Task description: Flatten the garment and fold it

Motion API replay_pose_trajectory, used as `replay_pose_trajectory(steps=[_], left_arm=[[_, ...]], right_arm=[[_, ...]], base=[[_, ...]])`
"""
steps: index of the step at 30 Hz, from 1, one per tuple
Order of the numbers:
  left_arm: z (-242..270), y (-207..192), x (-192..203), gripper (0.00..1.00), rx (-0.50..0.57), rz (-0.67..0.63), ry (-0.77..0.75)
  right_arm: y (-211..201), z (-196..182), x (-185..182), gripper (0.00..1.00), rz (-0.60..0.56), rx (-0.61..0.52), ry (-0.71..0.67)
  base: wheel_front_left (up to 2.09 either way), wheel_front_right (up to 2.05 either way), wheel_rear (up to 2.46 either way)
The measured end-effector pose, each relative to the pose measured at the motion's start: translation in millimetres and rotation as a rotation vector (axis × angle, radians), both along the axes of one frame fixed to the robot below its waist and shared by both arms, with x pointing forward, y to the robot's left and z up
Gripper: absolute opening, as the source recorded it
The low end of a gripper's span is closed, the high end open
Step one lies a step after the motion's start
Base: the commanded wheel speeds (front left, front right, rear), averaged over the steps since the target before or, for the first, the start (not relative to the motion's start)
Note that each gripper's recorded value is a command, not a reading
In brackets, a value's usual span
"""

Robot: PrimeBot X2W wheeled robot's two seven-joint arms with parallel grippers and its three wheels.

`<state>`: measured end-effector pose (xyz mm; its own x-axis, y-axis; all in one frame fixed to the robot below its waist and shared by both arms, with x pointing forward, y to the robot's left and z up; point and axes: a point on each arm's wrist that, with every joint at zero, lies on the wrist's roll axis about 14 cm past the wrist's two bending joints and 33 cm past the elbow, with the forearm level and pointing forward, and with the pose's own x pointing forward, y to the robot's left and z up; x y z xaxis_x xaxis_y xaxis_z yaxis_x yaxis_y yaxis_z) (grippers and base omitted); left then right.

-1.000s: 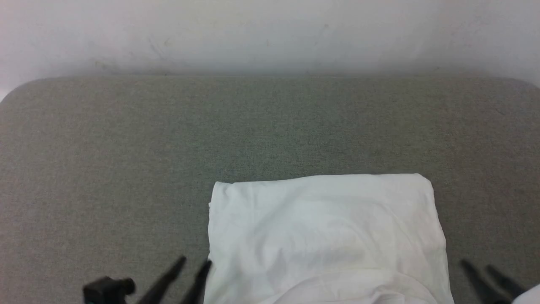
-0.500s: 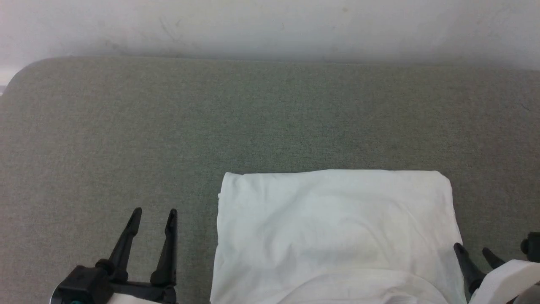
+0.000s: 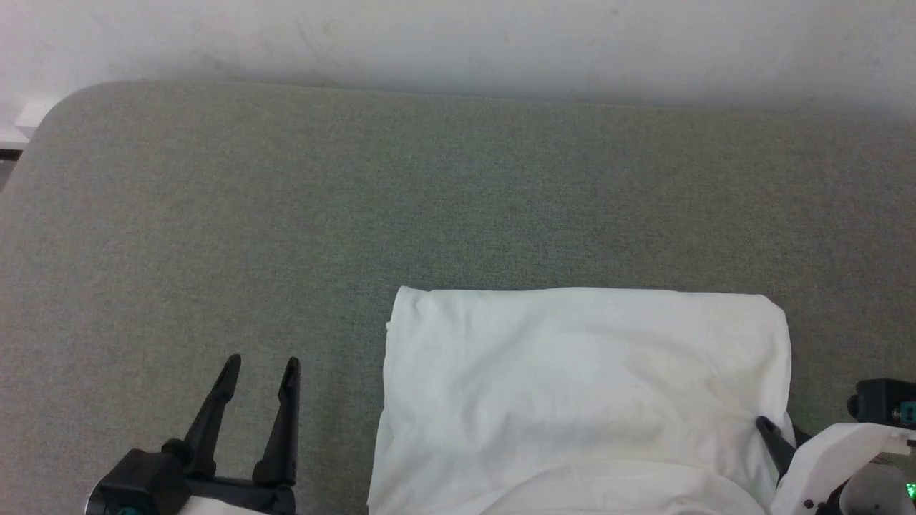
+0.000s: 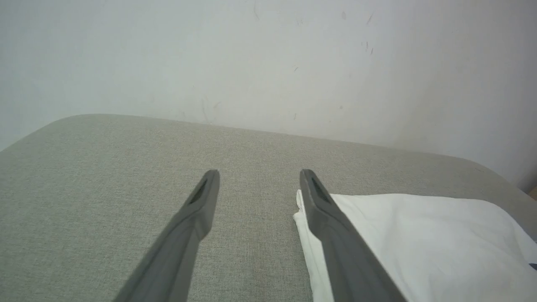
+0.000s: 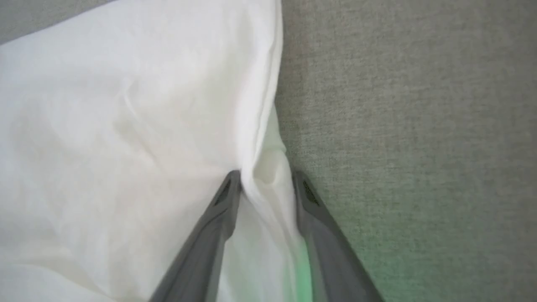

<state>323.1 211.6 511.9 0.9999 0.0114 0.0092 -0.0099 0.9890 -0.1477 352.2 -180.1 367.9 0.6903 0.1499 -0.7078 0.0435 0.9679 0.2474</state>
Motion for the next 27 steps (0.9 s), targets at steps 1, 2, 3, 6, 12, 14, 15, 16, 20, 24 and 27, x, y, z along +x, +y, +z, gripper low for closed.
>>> replay_pose_trajectory(steps=[1,2,3,6,12,14,15,16,20,24,27], left_arm=[[0.5,-0.5,-0.5,1.0,-0.001,-0.003,-0.002],[0.7,-1.3,-0.9,1.0,-0.002,-0.008,-0.003],[0.8,-1.2,-1.1,1.0,-0.002,-0.008,-0.004],[2.0,-1.9,-0.8,1.0,-0.002,-0.013,-0.009],[3.8,-9.2,-0.1,1.0,0.004,-0.041,-0.018],[4.9,-11.4,0.6,1.0,0.006,-0.049,-0.023],[5.0,-12.3,0.7,1.0,0.006,-0.052,-0.024],[4.8,-13.2,0.5,1.0,0.006,-0.055,-0.024],[4.0,-14.9,-1.7,1.0,0.005,-0.059,-0.023],[2.6,-15.4,-7.9,1.0,0.002,-0.058,-0.019],[2.0,-15.6,-12.3,1.0,-0.003,-0.056,-0.018]], right_arm=[[-0.7,-0.6,-0.4,0.0,0.0,-0.002,0.005],[-1.0,-0.5,-0.2,0.0,-0.002,0.0,0.006],[-0.6,0.0,0.2,0.0,-0.006,0.005,0.005],[-3.1,4.6,1.1,0.0,-0.019,0.009,-0.01],[-41.3,26.6,5.5,0.0,-0.11,-0.065,-0.088],[-65.0,40.1,9.2,0.0,-0.147,-0.119,-0.125],[-78.8,46.3,9.4,0.0,-0.173,-0.148,-0.139],[-93.5,51.3,7.7,0.0,-0.195,-0.182,-0.146],[-135.8,65.9,-1.8,0.0,-0.278,-0.261,-0.162],[-118.9,75.4,2.2,0.0,-0.25,-0.227,-0.198],[-76.7,90.9,13.4,0.0,-0.148,-0.146,-0.247]], base=[[0.0,0.0,0.0],[0.0,0.0,0.0],[0.0,0.0,0.0],[0.0,0.0,0.0],[0.0,0.0,0.0],[0.0,0.0,0.0],[0.0,0.0,0.0],[0.0,0.0,0.0],[0.0,0.0,0.0],[0.0,0.0,0.0],[0.0,0.0,0.0]])
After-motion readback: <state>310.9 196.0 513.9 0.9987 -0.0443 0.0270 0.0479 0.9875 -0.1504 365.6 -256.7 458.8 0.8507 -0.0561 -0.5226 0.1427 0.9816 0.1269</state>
